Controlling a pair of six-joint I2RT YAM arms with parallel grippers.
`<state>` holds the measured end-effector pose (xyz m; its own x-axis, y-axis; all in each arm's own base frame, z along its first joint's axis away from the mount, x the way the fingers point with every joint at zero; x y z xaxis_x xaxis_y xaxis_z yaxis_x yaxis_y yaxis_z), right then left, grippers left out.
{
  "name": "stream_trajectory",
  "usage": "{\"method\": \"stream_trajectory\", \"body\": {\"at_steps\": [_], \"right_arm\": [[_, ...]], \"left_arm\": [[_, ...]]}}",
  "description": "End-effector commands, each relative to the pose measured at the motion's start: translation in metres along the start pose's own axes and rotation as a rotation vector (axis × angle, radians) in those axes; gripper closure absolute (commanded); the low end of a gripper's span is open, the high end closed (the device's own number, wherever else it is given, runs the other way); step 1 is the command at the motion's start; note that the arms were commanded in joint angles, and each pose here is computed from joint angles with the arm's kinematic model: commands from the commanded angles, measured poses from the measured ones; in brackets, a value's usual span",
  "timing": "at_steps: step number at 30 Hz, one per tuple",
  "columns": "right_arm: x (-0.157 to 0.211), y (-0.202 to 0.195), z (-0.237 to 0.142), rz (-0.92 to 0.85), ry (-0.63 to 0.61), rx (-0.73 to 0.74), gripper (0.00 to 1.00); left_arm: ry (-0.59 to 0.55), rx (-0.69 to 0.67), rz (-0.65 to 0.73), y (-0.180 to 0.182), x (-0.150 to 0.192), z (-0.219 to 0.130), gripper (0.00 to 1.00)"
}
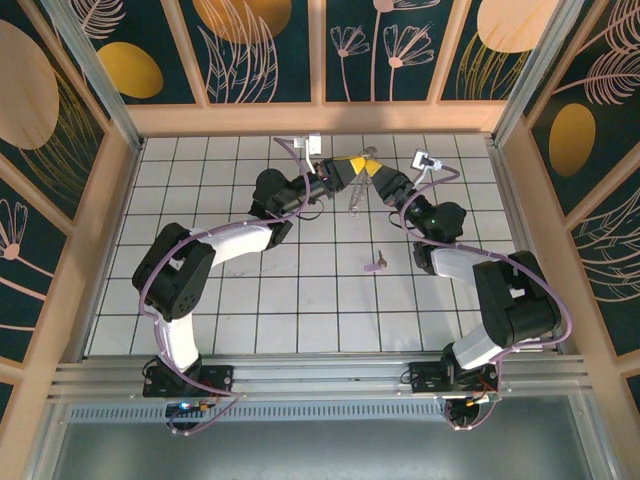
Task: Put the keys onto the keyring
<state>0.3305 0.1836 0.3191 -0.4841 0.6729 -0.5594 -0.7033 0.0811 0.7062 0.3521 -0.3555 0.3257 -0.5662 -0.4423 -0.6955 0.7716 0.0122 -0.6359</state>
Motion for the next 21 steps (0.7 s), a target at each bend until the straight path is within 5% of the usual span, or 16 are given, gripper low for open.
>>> {"method": "stream_trajectory", "body": {"at_steps": [1, 8, 21], "right_arm": [[-0.002, 0.015, -0.001, -0.046, 0.017, -0.060, 0.81], [-0.012, 0.023, -0.015, -0.099, 0.010, -0.036, 0.64], [-0.017, 0.027, -0.055, -0.223, 0.047, 0.079, 0.63]], "left_arm": [[0.028, 0.065, 0.066, -0.015, 0.004, 0.003, 1.00], [0.059, 0.059, 0.133, -0.019, 0.005, 0.004, 1.00], [0.227, 0.068, 0.327, -0.031, 0.010, 0.007, 1.00]]}}
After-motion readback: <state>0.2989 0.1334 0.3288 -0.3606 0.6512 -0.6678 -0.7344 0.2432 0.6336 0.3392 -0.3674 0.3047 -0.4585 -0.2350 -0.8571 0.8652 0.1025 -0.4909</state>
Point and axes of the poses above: each hand's point on the last joint's axis, 136 mm out from that joint toward the fingers, its own z axis out along the fingers, its own y axis along the line the jaws close on, x = y × z, the point moved 4 cm from there along -z, back along the fingers, and after that the axes turned 1 degree about z, right-handed, at the moved point
